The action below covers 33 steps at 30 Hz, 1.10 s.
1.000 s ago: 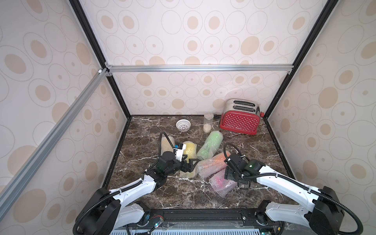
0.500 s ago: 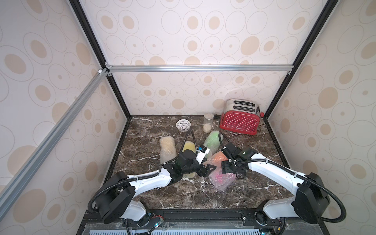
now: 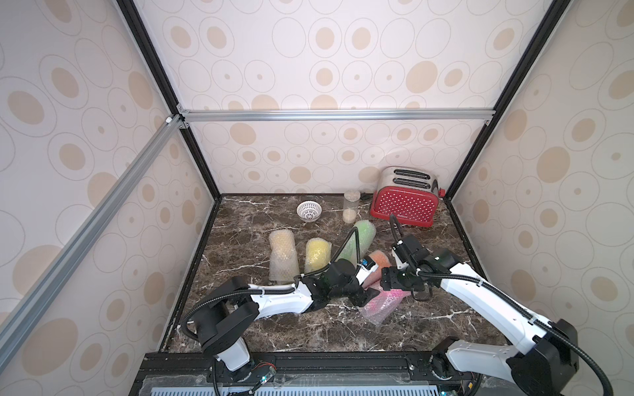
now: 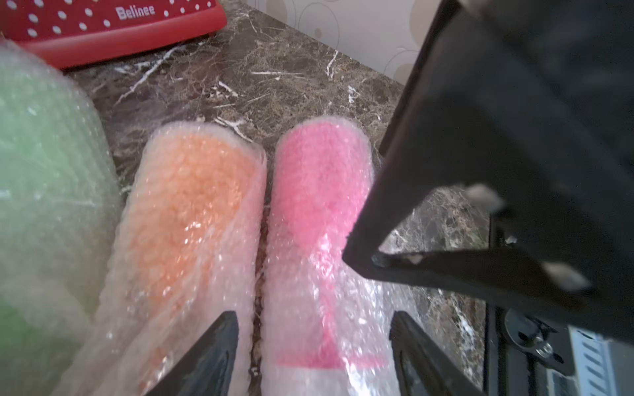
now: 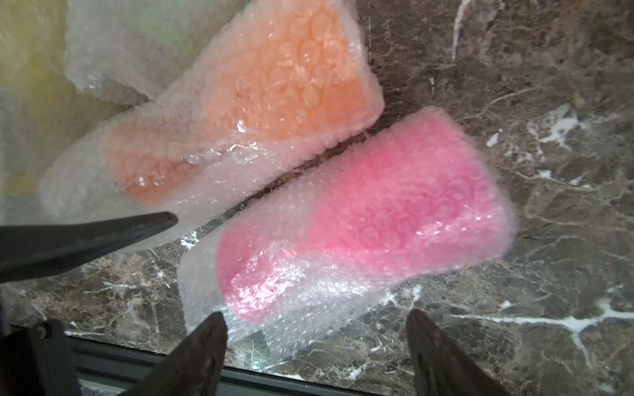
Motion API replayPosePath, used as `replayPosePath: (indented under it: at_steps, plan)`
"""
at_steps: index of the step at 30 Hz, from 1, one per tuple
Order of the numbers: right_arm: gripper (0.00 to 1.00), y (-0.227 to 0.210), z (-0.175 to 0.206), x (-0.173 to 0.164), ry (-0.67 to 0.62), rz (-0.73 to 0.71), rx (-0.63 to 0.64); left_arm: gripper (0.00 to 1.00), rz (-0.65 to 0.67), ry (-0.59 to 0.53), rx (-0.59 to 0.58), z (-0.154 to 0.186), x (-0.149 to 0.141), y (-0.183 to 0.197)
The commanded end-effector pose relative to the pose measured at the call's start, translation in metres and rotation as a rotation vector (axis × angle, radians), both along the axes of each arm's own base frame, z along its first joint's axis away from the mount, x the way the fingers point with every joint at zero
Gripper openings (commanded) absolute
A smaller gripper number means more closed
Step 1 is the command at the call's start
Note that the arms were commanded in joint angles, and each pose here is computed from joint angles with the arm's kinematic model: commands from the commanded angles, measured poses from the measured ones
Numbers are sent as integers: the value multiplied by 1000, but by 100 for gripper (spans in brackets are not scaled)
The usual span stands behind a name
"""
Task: Unpack wine glasses from bubble wrap
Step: Unwrap the bubble wrap at the center of the board.
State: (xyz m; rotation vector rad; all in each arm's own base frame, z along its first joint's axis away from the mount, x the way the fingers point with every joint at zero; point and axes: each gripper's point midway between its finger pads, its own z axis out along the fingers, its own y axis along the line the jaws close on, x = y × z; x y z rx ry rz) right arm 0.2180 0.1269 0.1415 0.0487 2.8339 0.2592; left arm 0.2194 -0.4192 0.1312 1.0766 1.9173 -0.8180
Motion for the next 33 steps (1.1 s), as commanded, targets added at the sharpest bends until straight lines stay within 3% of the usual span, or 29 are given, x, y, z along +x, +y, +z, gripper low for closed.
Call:
replayPosePath:
  at_steps: [1, 10, 20, 25, 33]
  plan:
    - [83, -17, -4, -20, 43, -72, -6, 69, -22, -103, 98, -1, 4, -12]
    - [83, -39, -1, -37, 33, -156, 28, 60, -105, -102, 226, -35, 1, -38]
    - [82, -39, -5, -39, 38, -160, 43, 27, -71, -22, 255, -52, 7, -47]
    - [82, -38, -9, -37, 39, -153, 48, 1, -14, 79, 179, -47, 11, -48]
    - [82, -33, -22, -30, 41, -154, 69, 0, 77, 266, 34, -30, 25, -49]
